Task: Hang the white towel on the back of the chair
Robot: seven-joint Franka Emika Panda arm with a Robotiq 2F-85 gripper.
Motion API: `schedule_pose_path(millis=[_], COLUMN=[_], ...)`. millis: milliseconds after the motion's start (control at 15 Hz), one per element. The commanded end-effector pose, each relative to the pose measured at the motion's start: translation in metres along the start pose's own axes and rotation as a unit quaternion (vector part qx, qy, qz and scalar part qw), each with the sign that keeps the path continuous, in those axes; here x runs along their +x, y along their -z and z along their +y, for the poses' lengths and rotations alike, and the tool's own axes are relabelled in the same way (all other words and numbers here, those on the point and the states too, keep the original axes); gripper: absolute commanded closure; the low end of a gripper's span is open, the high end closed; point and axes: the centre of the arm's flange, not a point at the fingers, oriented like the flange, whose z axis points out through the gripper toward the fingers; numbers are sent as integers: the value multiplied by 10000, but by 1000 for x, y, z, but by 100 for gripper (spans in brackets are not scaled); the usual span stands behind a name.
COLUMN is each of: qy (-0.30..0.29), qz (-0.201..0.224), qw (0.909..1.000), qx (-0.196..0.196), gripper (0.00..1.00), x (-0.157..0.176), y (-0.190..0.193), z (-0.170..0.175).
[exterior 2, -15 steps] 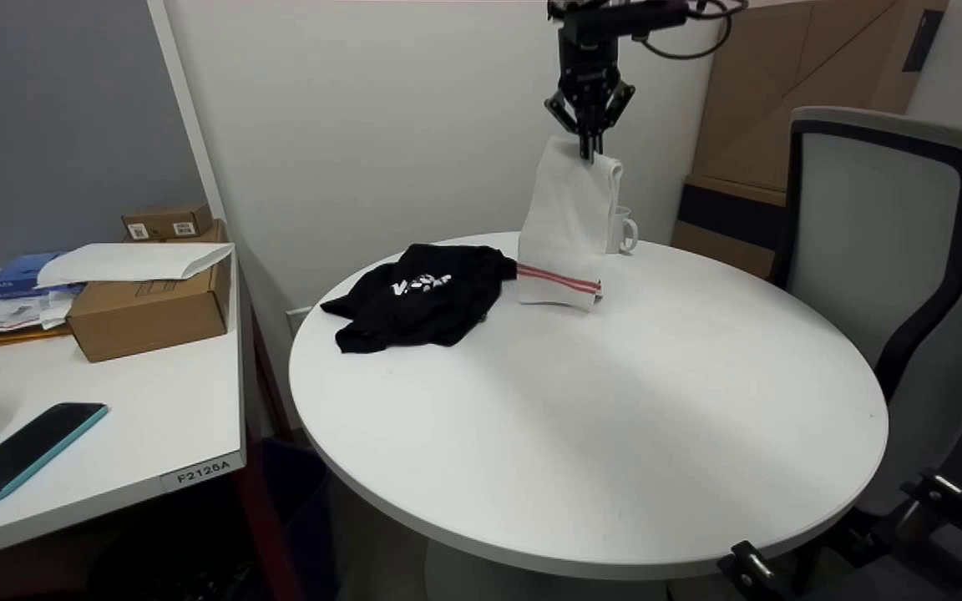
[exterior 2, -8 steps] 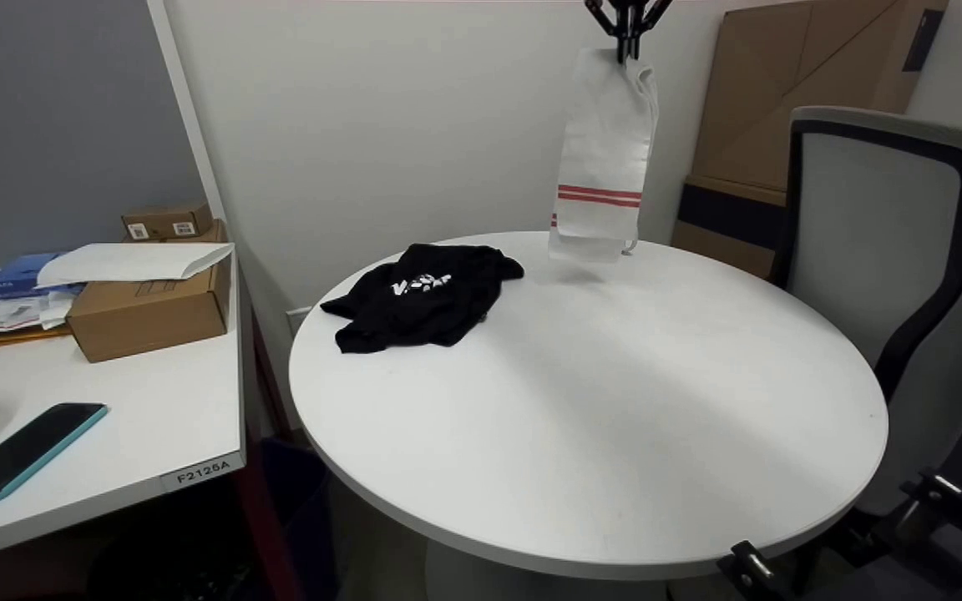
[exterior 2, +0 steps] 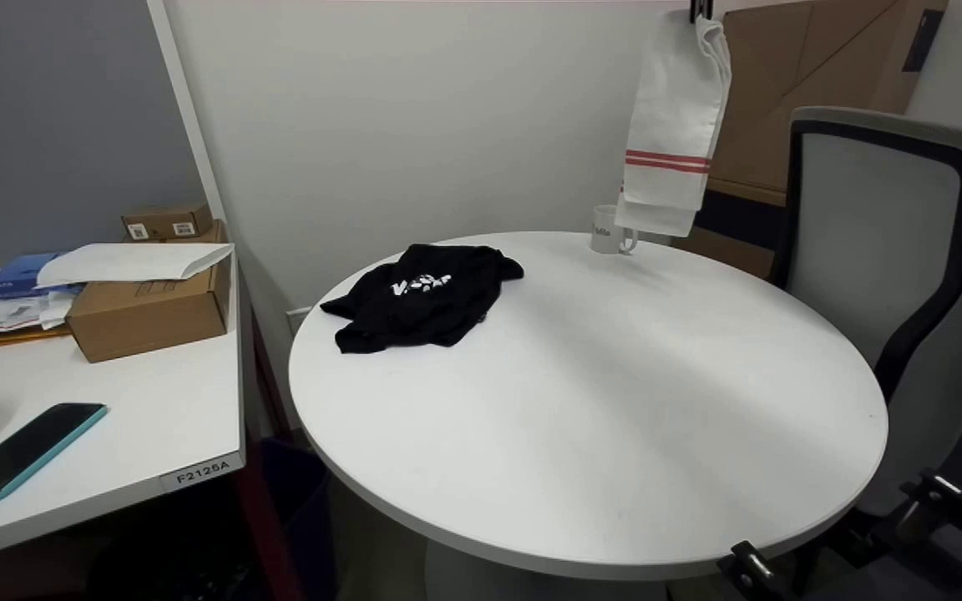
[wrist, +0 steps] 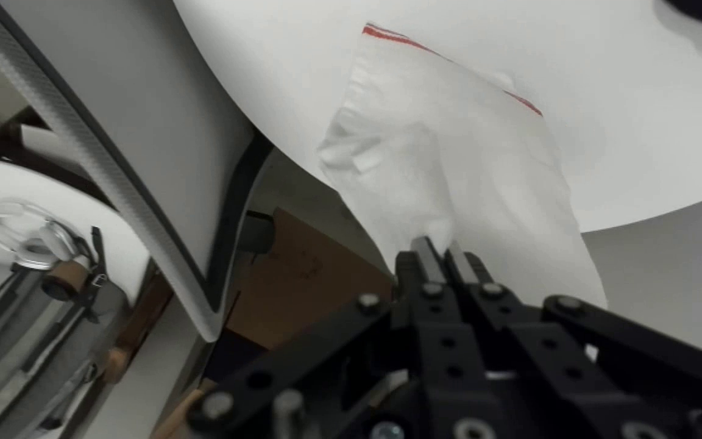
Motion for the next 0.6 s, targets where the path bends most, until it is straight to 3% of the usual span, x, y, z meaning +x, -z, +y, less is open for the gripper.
schedule_pose_path(millis=[0, 267, 533], qy=[-711, -1448, -2188], qz=[-65, -192, -394], qw=[9974, 9886, 9732], qx=[-133, -373, -580], gripper=[99, 99, 99], x=[22, 31, 26], y=[24, 34, 41], z=[30, 83, 136])
